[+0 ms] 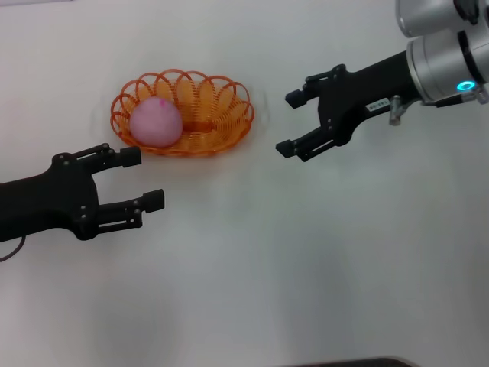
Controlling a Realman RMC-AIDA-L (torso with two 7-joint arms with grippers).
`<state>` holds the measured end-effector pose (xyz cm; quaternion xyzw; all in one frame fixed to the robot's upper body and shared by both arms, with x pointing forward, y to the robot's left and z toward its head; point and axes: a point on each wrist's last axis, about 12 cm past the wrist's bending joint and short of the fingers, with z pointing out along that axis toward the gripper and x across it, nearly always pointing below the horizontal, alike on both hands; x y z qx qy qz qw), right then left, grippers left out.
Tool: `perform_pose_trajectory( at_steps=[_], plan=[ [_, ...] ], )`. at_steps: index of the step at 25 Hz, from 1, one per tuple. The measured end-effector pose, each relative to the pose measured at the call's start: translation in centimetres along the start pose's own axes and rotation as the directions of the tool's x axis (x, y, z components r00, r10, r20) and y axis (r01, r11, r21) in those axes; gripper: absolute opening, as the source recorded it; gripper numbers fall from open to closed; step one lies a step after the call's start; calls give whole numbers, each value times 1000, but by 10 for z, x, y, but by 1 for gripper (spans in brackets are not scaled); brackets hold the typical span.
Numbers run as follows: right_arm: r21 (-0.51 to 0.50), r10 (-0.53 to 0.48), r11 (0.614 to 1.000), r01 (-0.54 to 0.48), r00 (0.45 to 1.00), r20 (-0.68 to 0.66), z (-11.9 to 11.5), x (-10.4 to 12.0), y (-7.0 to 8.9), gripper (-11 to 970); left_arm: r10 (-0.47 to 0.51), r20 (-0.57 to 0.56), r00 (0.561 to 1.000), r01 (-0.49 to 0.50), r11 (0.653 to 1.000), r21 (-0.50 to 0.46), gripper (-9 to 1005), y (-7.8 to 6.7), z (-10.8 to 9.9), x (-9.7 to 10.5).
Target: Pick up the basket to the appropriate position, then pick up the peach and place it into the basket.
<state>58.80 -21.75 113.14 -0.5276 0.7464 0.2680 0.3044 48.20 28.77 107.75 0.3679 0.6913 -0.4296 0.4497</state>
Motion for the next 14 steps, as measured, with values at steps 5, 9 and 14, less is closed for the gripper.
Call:
perform_pose_trajectory(
  at_steps=[5,9,14],
  plan=[
    [27,-11,1000,11,1000,28,-9,8,2,931,-10,0,1000,10,1000,-1,828,0,1,0],
    [48,-9,999,3,993,117,-26,24,9,932,-13,-1,1000,13,1000,-12,828,1,1,0],
    [84,17,996,-42,958,286,-52,56,20,932,-23,0,1000,23,1000,-21,828,2,2,3]
  ],
)
